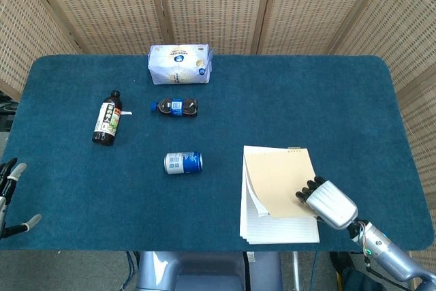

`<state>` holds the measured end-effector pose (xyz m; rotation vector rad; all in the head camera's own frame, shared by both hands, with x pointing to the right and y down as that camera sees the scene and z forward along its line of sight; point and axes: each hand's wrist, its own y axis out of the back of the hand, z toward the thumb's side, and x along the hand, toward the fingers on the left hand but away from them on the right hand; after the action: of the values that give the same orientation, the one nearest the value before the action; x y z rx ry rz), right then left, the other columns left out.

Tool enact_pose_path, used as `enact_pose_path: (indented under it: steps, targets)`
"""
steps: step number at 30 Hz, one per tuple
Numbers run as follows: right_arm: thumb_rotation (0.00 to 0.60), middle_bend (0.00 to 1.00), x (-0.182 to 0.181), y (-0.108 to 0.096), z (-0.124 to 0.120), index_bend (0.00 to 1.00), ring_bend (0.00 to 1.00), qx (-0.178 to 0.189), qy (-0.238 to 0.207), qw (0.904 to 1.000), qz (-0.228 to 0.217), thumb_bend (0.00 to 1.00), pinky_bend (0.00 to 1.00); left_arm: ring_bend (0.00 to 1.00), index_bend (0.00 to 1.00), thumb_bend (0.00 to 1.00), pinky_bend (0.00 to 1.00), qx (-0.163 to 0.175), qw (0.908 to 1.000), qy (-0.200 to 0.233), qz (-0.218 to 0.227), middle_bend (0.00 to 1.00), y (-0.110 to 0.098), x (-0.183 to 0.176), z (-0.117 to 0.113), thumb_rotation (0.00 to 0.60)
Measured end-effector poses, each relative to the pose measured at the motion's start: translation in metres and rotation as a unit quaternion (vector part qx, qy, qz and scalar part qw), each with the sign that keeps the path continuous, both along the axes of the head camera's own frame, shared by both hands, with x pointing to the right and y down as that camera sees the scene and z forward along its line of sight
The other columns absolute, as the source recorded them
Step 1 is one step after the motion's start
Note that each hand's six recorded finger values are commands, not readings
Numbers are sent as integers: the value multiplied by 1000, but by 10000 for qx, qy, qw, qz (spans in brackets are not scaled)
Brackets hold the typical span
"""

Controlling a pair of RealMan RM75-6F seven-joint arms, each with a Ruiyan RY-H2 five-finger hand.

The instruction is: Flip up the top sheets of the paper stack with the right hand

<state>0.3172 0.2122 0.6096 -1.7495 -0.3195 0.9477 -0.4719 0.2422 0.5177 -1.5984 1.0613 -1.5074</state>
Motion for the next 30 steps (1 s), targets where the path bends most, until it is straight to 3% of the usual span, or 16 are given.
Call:
enact_pose_path:
  steps: [6,13,24,30]
  targets:
    - [600,640,-7,-20,-9,685,487,149,-131,9997,142,569,460,0,0,0,0,-17,10000,-13,-22,0,-1,-1,1,600]
    - [600,640,-18,-76,-22,685,487,546,-87,9973,493,569,460,0,0,0,0,-57,9999,-34,-88,0,-4,-3,4,600]
    - [600,640,-42,-172,-12,684,487,388,623,9938,835,569,460,0,0,0,0,-258,9993,-77,-259,0,-14,-9,15,600]
    - [600,640,-46,-223,15,685,487,527,1131,9858,1124,569,460,0,0,0,0,-404,9981,-193,-422,0,-22,-14,25,600]
